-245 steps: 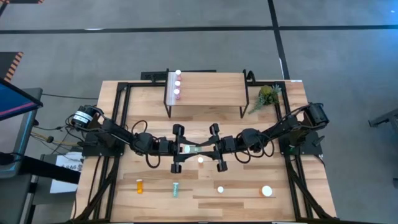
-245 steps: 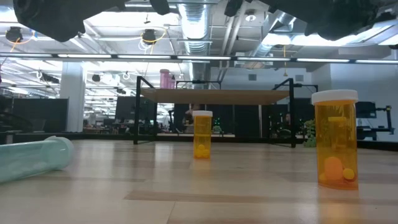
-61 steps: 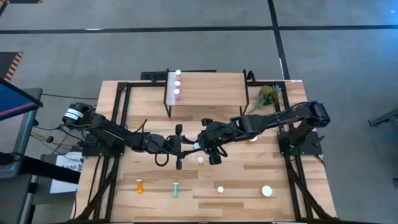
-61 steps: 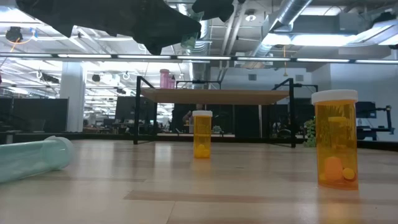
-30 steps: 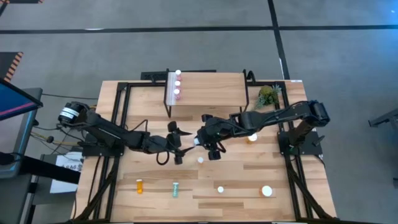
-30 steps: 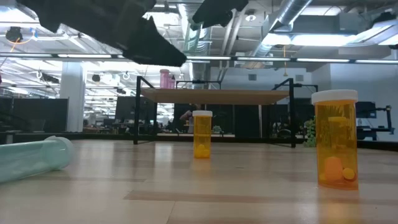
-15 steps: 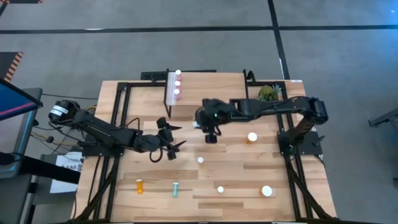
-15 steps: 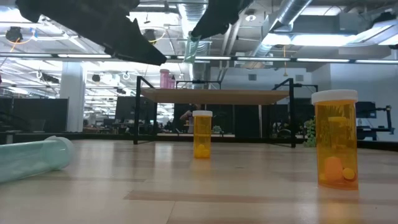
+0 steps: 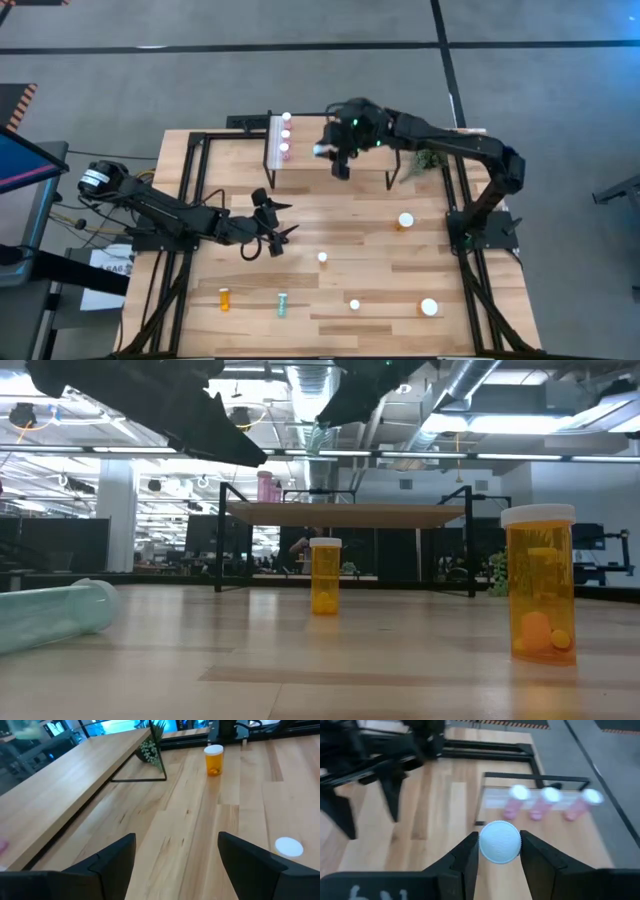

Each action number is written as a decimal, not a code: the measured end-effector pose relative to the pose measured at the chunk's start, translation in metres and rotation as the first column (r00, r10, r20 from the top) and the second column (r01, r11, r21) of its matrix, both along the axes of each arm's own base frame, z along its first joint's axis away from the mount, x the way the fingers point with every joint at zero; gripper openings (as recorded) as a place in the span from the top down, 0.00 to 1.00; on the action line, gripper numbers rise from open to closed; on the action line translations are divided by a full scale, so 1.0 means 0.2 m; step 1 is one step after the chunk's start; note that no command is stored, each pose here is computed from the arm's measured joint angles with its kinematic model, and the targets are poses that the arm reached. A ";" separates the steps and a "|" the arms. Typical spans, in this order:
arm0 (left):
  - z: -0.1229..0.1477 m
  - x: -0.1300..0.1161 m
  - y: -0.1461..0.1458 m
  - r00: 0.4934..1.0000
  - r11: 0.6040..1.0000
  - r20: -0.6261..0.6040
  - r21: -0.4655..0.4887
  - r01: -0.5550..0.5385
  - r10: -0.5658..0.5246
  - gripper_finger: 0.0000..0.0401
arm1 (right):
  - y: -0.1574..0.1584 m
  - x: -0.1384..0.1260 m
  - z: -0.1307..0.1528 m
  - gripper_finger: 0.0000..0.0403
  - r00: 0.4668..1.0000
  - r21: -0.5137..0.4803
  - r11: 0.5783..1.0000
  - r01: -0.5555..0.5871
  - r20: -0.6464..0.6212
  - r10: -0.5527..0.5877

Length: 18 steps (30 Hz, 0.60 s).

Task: Pick and place medicine bottles onto shelf by color
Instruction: Put the top green pill bottle on the shelf

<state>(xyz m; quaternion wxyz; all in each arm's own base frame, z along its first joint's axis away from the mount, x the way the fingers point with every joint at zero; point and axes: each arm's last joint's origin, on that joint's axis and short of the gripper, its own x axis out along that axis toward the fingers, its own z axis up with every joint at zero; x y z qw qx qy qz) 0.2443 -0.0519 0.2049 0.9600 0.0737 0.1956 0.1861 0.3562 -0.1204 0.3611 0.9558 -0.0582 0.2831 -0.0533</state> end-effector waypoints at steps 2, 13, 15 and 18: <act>0.00 0.00 0.00 1.000 1.000 -0.001 0.003 -0.002 0.002 0.34 | -0.06 -0.02 0.02 0.62 1.000 -0.008 1.000 0.016 0.017 -0.016; -0.01 0.01 0.08 0.999 0.999 -0.014 -0.017 -0.040 0.040 0.34 | -0.31 -0.07 0.00 0.61 0.995 -0.006 0.998 0.065 0.074 -0.064; -0.01 0.02 0.09 0.999 0.999 -0.014 -0.032 -0.034 0.034 0.34 | -0.35 -0.05 -0.02 0.61 0.995 0.008 0.998 0.069 0.066 -0.070; -0.01 0.02 0.09 1.000 0.999 -0.014 -0.047 -0.028 0.028 0.34 | -0.40 -0.01 -0.04 0.61 0.997 0.019 0.997 0.071 0.026 -0.072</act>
